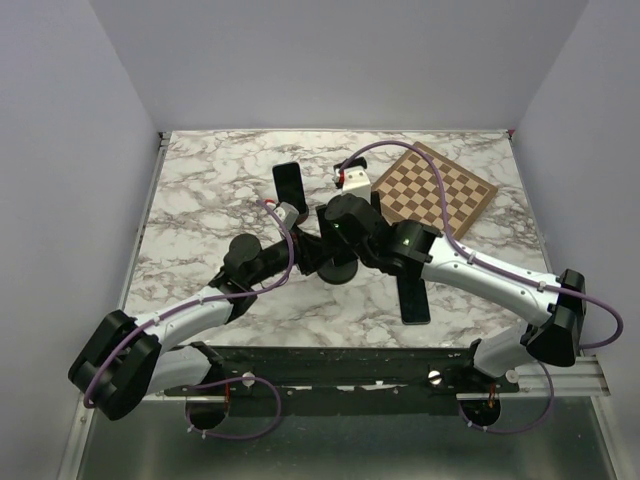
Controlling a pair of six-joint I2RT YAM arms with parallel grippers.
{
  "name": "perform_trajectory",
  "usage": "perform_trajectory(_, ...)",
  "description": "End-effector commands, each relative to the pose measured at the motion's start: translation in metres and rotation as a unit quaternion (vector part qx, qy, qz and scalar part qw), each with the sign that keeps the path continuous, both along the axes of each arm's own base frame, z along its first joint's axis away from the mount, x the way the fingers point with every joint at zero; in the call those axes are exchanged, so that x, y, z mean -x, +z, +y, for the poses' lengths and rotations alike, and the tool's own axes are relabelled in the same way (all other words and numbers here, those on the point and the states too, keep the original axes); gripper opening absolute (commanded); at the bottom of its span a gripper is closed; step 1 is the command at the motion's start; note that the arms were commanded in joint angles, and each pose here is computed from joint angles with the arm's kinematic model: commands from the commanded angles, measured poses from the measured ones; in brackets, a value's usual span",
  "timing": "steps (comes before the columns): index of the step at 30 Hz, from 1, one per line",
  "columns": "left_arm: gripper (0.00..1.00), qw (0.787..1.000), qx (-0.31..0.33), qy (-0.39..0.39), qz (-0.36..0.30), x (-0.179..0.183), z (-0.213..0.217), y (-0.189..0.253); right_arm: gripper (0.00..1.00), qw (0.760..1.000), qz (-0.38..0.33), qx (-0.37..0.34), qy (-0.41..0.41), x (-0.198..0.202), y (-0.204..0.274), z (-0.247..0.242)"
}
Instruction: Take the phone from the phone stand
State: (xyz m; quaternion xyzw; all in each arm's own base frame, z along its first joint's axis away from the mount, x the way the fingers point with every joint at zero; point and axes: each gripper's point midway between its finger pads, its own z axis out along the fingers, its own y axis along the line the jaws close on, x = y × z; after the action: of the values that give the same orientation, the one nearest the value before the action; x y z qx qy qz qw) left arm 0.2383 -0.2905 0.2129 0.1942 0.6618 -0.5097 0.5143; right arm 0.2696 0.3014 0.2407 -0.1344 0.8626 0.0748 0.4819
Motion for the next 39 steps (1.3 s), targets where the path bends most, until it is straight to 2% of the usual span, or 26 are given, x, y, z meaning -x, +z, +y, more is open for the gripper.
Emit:
perform_trajectory(1,0.00,1.000,0.011,0.018,-0.004,-0.006,0.000,0.014,0.83,0.999,-0.024,-0.002,-0.027,-0.006,0.008,-0.003)
perform_trajectory(15,0.00,0.999,0.016,0.031,0.000,-0.007,0.003,0.017,0.79,0.998,-0.036,0.027,-0.040,-0.012,-0.010,-0.004)
perform_trajectory(17,0.00,0.999,0.019,0.032,0.001,-0.006,0.004,0.018,0.72,0.998,-0.042,0.030,-0.046,-0.013,-0.013,-0.007)
perform_trajectory(18,0.00,0.999,0.020,0.032,0.001,-0.006,0.004,0.018,0.64,0.997,-0.046,0.034,-0.052,-0.014,-0.015,-0.010)
perform_trajectory(24,0.00,0.999,0.024,0.039,0.004,-0.003,0.008,0.014,0.03,0.993,-0.085,0.047,-0.066,-0.019,-0.011,-0.026)
perform_trajectory(27,0.00,0.999,0.023,0.033,0.013,0.000,0.008,0.009,0.01,0.991,-0.095,0.076,-0.056,-0.022,-0.014,-0.030)
perform_trajectory(31,0.00,0.999,0.030,0.029,0.020,0.004,0.013,0.002,0.01,0.981,-0.110,0.147,-0.054,-0.028,-0.026,-0.044)
perform_trajectory(36,0.00,0.999,0.034,0.025,0.021,0.009,0.023,0.000,0.01,0.973,-0.135,0.164,-0.084,-0.037,-0.018,-0.075)
perform_trajectory(39,0.00,0.999,0.031,0.026,0.018,0.012,0.027,0.001,0.01,0.964,-0.140,0.205,-0.099,-0.043,-0.023,-0.090)
